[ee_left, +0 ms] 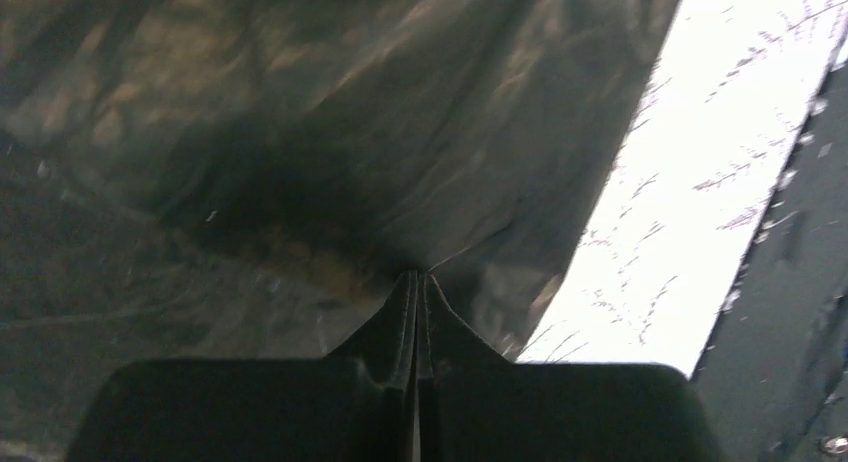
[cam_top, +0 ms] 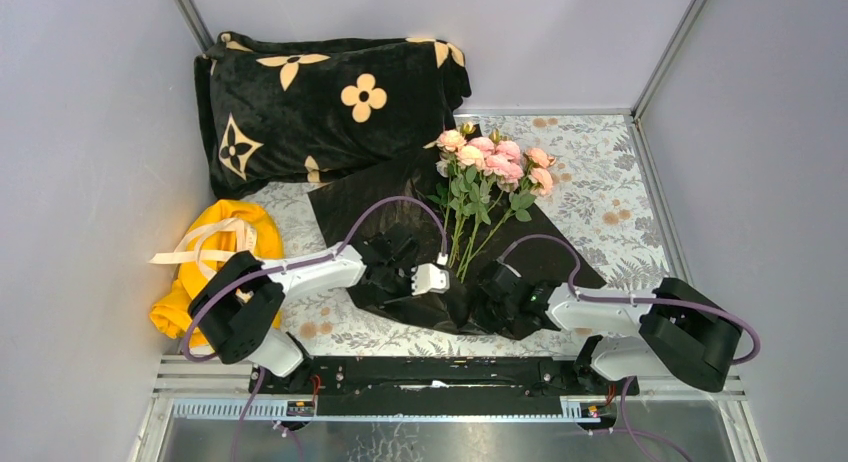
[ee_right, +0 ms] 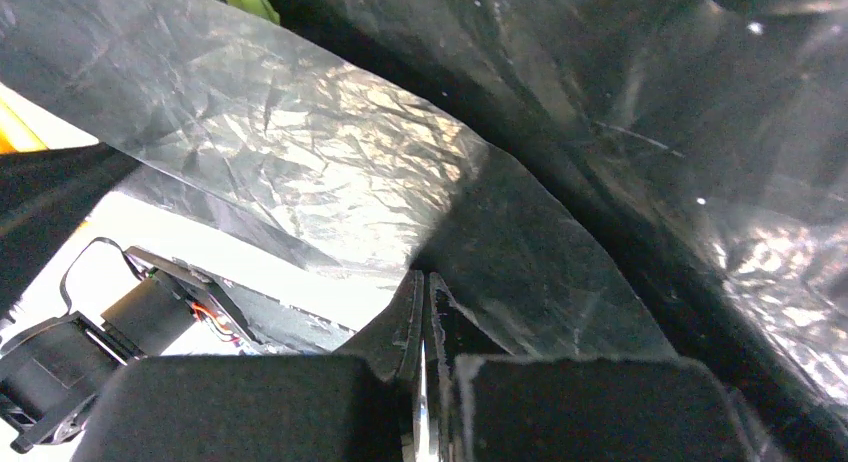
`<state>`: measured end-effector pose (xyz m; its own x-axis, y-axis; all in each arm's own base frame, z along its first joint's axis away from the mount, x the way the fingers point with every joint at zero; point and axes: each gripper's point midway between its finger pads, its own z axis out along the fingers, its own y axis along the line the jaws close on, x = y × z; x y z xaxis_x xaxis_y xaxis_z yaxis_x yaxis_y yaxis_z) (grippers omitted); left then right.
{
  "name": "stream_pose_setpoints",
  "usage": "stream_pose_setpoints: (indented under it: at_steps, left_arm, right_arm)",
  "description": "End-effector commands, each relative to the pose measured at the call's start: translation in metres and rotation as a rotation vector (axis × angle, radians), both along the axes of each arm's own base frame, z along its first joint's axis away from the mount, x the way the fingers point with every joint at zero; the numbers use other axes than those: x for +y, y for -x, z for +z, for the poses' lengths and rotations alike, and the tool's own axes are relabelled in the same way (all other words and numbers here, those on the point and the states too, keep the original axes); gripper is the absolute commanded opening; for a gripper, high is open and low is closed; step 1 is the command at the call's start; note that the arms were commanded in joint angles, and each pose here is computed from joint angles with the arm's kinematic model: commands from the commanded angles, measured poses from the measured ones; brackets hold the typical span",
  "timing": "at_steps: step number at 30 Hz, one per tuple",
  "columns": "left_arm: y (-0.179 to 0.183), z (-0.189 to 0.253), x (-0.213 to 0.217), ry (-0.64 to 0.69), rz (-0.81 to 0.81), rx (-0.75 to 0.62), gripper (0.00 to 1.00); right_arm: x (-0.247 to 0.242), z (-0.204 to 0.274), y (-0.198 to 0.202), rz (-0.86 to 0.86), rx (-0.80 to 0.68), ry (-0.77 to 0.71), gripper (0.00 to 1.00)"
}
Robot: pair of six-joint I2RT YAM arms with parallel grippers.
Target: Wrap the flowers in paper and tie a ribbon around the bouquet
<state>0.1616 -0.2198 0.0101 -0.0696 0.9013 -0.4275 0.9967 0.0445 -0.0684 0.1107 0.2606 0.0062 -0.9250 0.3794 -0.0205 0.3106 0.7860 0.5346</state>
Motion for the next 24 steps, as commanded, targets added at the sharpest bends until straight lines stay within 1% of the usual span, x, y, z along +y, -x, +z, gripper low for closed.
stream_pose_setpoints:
  at_steps: [1, 4, 8, 13, 16, 18, 20, 22, 24]
  left_arm:
    - [0.019, -0.029, 0.089, -0.323, 0.006, 0.076, 0.0]
    - [0.038, -0.025, 0.099, -0.315, -0.031, 0.109, 0.0]
    - [0.047, -0.022, 0.111, -0.313, -0.033, 0.084, 0.0]
    - [0.036, -0.017, 0.121, -0.34, 0.01, 0.024, 0.0]
    - [0.016, -0.003, 0.125, -0.341, 0.064, -0.034, 0.0]
    - [-0.003, 0.018, 0.116, -0.304, 0.106, -0.056, 0.0]
    - [-0.023, 0.048, 0.097, -0.24, 0.115, -0.09, 0.0]
    - [-0.036, 0.08, 0.069, -0.141, 0.203, -0.073, 0.02]
    - [-0.035, 0.109, 0.037, -0.042, 0.199, -0.025, 0.04]
  right_arm:
    - [-0.05, -0.032, 0.029, 0.013, 0.091, 0.189, 0.0]
    - [-0.052, -0.032, 0.03, 0.014, 0.091, 0.189, 0.0]
    - [-0.055, -0.034, 0.032, 0.026, 0.098, 0.198, 0.0]
    - [-0.054, -0.031, 0.029, 0.047, 0.092, 0.21, 0.0]
    - [-0.052, -0.028, 0.026, 0.065, 0.084, 0.223, 0.0]
    - [-0.051, -0.026, 0.024, 0.075, 0.079, 0.231, 0.0]
    - [-0.05, -0.025, 0.023, 0.079, 0.076, 0.235, 0.0]
    - [-0.048, -0.023, 0.021, 0.077, 0.07, 0.231, 0.0]
    - [-0.047, -0.022, 0.019, 0.071, 0.064, 0.232, 0.0]
